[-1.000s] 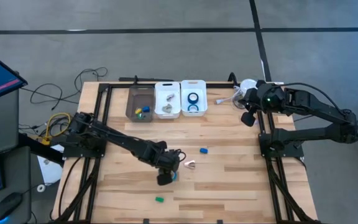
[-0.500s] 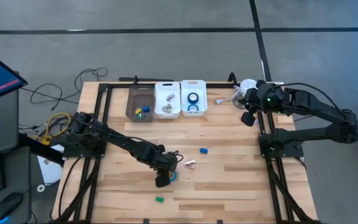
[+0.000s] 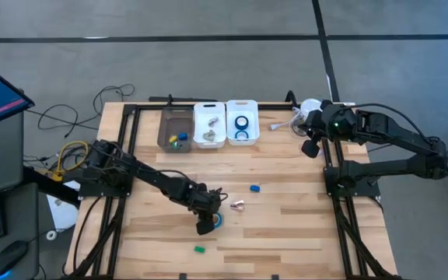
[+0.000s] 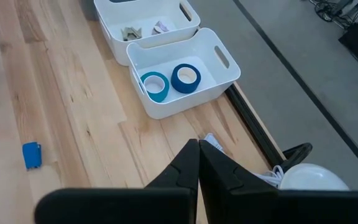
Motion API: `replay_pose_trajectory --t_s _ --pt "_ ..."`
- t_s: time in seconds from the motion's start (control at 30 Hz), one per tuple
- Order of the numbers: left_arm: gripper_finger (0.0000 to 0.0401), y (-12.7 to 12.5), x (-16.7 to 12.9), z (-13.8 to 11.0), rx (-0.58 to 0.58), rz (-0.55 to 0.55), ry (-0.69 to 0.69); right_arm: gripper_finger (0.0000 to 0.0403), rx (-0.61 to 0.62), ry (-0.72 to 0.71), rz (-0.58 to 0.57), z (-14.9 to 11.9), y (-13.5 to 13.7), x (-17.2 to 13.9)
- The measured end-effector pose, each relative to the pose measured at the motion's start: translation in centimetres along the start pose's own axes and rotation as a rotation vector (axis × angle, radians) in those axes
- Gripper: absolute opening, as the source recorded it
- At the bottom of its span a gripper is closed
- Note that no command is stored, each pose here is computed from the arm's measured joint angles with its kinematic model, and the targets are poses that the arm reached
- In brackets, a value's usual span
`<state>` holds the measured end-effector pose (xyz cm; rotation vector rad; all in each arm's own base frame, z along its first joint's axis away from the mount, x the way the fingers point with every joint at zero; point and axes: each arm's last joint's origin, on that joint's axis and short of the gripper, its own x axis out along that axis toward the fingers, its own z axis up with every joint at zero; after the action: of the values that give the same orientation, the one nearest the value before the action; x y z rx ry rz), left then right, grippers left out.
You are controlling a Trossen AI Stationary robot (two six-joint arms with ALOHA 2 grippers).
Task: Pick and place Stapler, Stapler remover, tape
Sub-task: Put the light blue tape into the right white bin
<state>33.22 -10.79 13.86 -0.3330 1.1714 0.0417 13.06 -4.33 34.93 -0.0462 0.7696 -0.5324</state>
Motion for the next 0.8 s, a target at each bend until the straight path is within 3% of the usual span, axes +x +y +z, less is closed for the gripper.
replay_pose_trajectory --t_s 0.5,0.8 --pt "0.0127 0.3 1.7 -0.4 -0.104 0.012 0.01 0.0001 0.003 -0.009 -0.001 0.1 0.0 0.0" --pt "0.0056 0.3 1.3 -0.2 -0.114 0.032 -0.036 0.0001 0.003 -0.01 -0.001 0.1 0.0 0.0"
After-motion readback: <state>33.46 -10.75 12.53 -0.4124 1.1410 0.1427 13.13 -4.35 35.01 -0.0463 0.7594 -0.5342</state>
